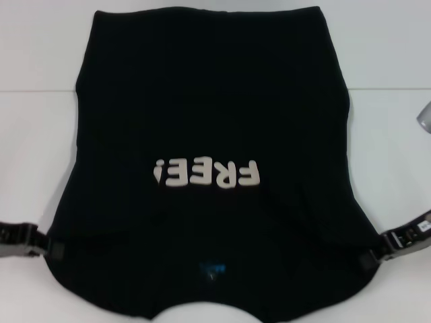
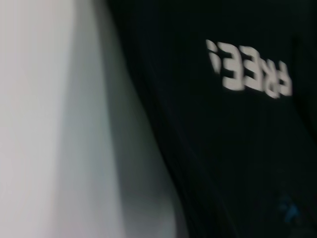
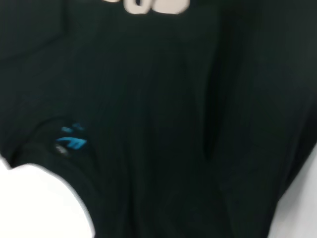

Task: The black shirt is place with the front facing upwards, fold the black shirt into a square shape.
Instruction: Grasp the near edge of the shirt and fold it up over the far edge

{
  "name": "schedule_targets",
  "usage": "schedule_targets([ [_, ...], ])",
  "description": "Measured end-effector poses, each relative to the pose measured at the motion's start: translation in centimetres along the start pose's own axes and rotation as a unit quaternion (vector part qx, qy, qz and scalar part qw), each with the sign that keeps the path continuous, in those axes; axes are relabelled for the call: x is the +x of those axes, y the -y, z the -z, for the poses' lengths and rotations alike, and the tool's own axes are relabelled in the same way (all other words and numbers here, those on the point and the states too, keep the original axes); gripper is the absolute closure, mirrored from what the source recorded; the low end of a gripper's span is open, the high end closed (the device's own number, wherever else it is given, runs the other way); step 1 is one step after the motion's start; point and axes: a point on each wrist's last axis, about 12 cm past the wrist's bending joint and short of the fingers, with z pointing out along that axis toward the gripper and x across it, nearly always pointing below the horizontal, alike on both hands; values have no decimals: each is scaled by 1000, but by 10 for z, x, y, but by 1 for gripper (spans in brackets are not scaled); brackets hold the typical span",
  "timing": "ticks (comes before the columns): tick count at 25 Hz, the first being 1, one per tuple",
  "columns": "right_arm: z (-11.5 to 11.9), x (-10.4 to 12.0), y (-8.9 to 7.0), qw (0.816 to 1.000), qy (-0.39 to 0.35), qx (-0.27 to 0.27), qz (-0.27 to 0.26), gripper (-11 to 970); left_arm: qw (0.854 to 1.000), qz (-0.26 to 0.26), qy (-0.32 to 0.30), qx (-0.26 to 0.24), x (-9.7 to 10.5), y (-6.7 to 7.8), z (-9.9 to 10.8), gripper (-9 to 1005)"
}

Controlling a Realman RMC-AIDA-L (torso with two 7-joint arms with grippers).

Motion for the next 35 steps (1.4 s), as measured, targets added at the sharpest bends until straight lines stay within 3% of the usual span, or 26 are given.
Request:
schedule_targets([
  [6,18,19,-5,994,-71,-53,60,917,992,-25,-99,75,20,11,10,970],
  [11,12,42,-13,978,-136,-112,108,918,977,-29,-189,93,42,13,4,969],
  [16,5,44,-14,977,-119,-135,111,918,968,-45,-223,108,46,18,-9,970],
  [18,8,40,-10,982,-83,-135,99,918,971,-53,-204,116,39,22,-9,970],
  [21,24,31,-2,987,9,-149,56,918,984,-48,-109,132,11,28,5,970],
  [25,47,20,10,973,149,-178,-8,918,990,-20,35,132,-27,29,24,969],
  [29,60,13,25,939,283,-188,-53,917,976,20,182,115,-56,20,30,969],
  [35,37,2,39,892,417,-154,-84,917,940,66,318,108,-67,6,2,970],
])
